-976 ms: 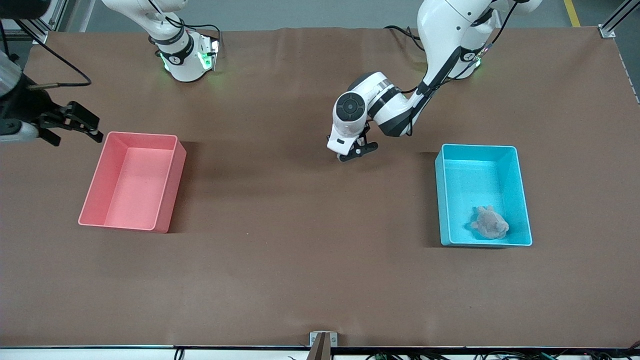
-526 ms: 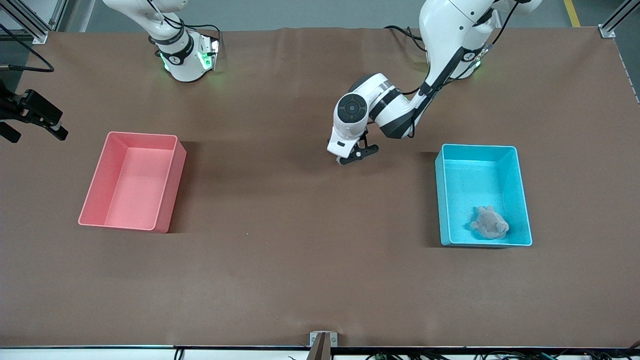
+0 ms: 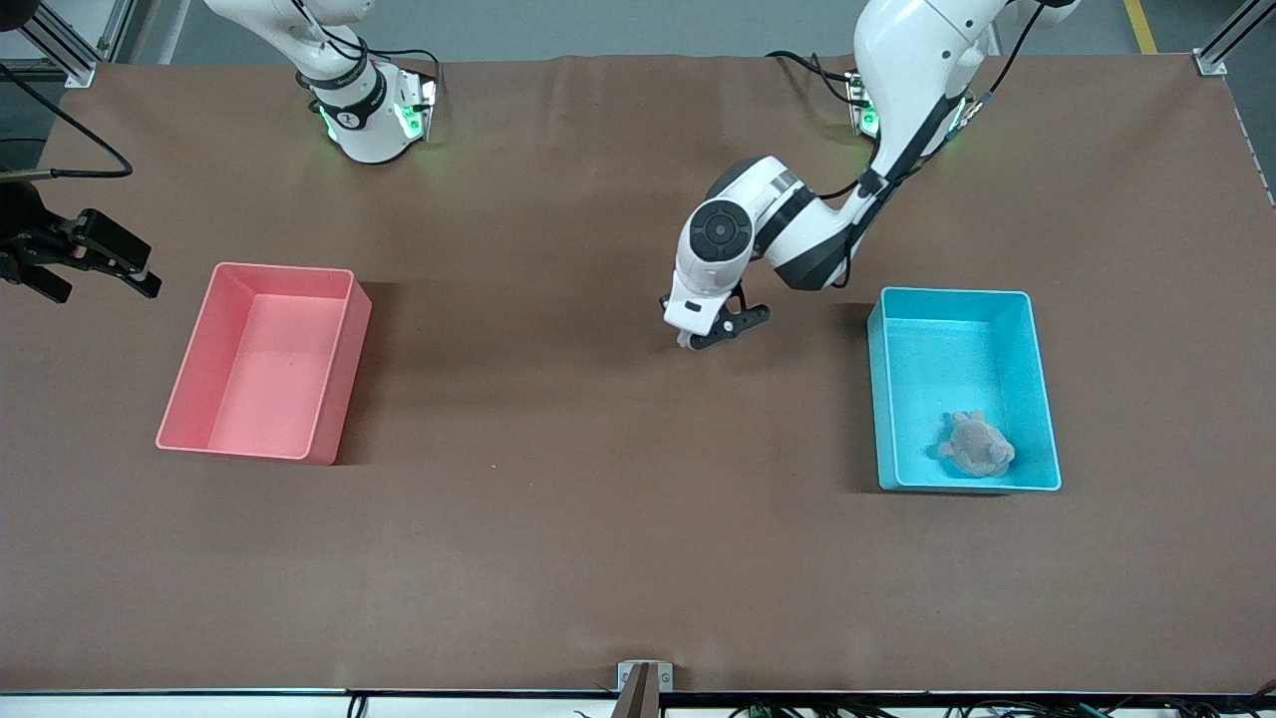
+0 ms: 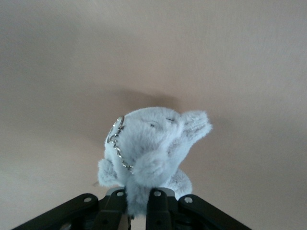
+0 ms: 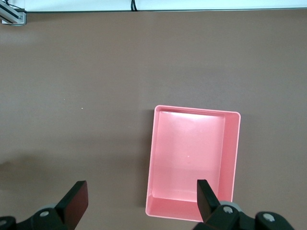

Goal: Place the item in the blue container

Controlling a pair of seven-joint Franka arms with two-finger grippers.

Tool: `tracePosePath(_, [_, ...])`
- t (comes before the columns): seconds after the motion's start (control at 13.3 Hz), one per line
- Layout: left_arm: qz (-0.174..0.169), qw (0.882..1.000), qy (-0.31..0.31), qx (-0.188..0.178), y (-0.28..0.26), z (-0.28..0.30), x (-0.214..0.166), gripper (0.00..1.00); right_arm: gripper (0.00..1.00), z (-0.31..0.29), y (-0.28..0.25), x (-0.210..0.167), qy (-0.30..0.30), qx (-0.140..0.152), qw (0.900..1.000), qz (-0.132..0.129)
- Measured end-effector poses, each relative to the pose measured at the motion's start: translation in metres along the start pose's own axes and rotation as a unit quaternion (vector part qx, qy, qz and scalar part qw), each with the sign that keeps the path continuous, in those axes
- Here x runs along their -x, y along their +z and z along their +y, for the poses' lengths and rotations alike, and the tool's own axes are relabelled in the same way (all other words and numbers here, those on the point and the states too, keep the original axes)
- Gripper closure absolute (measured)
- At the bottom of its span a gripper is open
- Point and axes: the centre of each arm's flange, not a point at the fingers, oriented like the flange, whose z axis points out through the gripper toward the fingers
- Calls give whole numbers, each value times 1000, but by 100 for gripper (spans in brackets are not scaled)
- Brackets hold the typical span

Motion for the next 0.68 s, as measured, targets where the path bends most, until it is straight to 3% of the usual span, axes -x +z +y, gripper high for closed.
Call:
tracePosePath(0.3, [19,1000,11,0,-75,-39,-48,89,0,0,-1,0,0,0,1000,0])
tracePosePath(0.68, [62,997,50,22,-173,-141,-141,89,0,0,-9,-1,0,0,1000,8])
